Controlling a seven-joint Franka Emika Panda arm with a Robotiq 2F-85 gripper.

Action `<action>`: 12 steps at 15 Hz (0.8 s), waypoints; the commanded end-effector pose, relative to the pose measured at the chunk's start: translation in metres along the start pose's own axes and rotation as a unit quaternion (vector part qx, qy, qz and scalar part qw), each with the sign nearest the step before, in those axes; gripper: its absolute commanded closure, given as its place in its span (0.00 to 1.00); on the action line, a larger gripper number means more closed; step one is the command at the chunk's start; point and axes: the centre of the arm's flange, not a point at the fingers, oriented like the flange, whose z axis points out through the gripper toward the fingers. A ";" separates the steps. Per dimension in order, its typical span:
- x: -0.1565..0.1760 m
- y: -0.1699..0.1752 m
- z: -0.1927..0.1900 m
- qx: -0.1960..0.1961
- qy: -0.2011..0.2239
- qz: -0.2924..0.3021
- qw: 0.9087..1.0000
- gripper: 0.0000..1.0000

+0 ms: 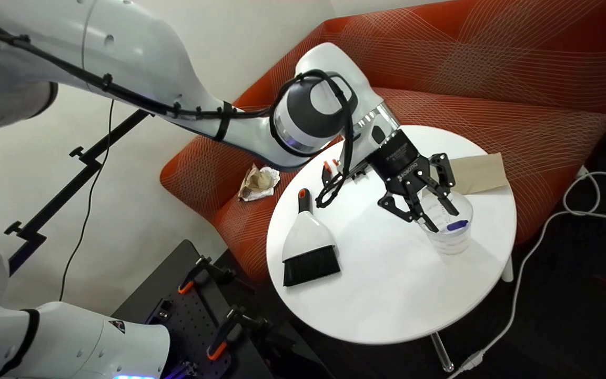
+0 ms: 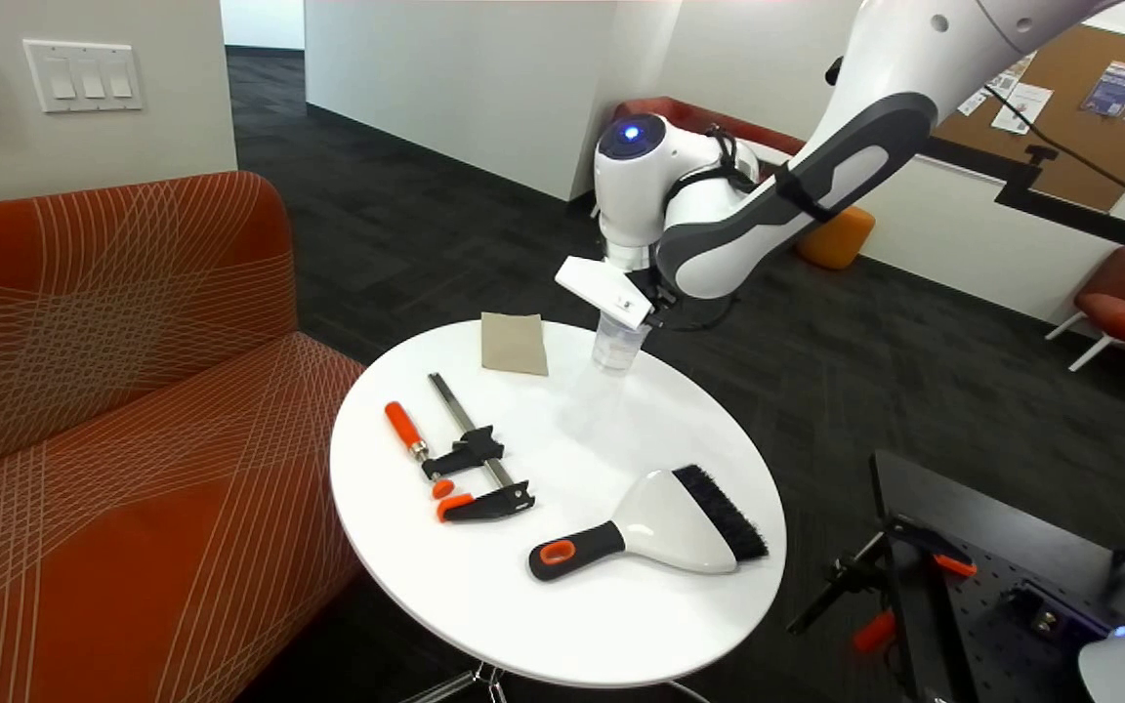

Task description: Pick up the pen from the table and put it in the plastic cup. Pick up the pen from the plastic cup and put it back on the table. Pick up the plastic cup and move it to the left.

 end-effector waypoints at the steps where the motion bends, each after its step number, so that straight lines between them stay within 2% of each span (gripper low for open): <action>1: -0.002 -0.010 0.001 0.013 0.005 0.002 1.000 0.58; 12: -0.007 -0.029 0.015 0.009 0.025 0.001 1.000 0.60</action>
